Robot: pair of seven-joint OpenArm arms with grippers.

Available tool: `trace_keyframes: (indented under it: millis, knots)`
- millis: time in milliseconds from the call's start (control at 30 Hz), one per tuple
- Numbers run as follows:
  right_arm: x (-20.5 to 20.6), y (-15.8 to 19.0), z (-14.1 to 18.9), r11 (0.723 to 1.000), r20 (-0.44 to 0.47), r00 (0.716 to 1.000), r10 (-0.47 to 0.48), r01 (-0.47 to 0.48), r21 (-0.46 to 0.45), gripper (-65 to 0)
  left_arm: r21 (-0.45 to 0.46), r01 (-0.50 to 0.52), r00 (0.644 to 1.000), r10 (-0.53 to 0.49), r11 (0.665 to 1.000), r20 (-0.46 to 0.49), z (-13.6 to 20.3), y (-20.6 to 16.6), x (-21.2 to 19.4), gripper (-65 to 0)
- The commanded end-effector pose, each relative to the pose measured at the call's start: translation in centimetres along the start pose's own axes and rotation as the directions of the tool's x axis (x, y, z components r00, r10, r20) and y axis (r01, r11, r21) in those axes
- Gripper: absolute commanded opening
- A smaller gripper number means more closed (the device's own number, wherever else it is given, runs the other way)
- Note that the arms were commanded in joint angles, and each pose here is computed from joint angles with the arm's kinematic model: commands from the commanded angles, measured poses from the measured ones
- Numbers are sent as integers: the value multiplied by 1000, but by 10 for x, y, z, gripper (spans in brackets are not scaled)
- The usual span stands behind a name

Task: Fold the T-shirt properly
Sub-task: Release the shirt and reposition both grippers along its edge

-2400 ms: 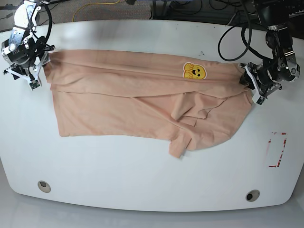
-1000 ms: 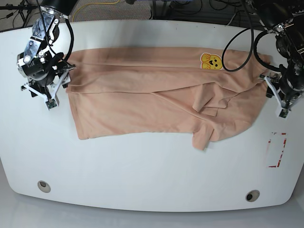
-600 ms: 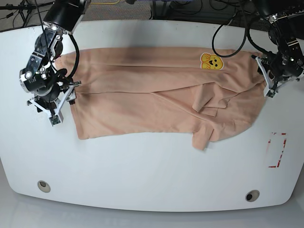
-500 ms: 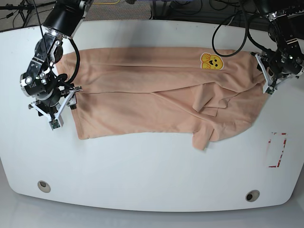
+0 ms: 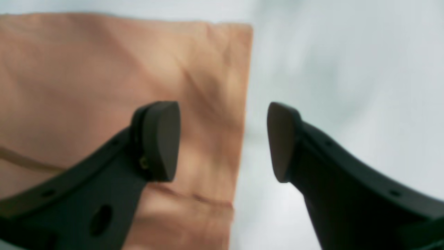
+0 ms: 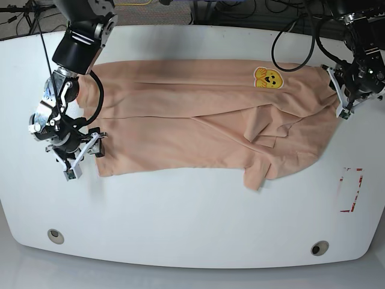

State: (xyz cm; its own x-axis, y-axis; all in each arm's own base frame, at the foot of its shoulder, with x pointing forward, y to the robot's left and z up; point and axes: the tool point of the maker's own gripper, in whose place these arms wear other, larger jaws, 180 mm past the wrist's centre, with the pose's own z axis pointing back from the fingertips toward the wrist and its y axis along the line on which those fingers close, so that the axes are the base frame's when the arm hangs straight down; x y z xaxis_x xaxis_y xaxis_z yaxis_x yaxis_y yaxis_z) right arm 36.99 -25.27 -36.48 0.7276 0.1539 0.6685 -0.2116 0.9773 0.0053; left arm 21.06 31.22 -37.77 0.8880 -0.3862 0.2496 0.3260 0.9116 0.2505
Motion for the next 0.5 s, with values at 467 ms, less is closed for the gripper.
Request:
trace_keyframes:
  millis: [467]
  knots:
    - [-32,32,84,974,-120,980,160,-176,-141,-271,31,-19,985,14,999,173,26,1,39,-439]
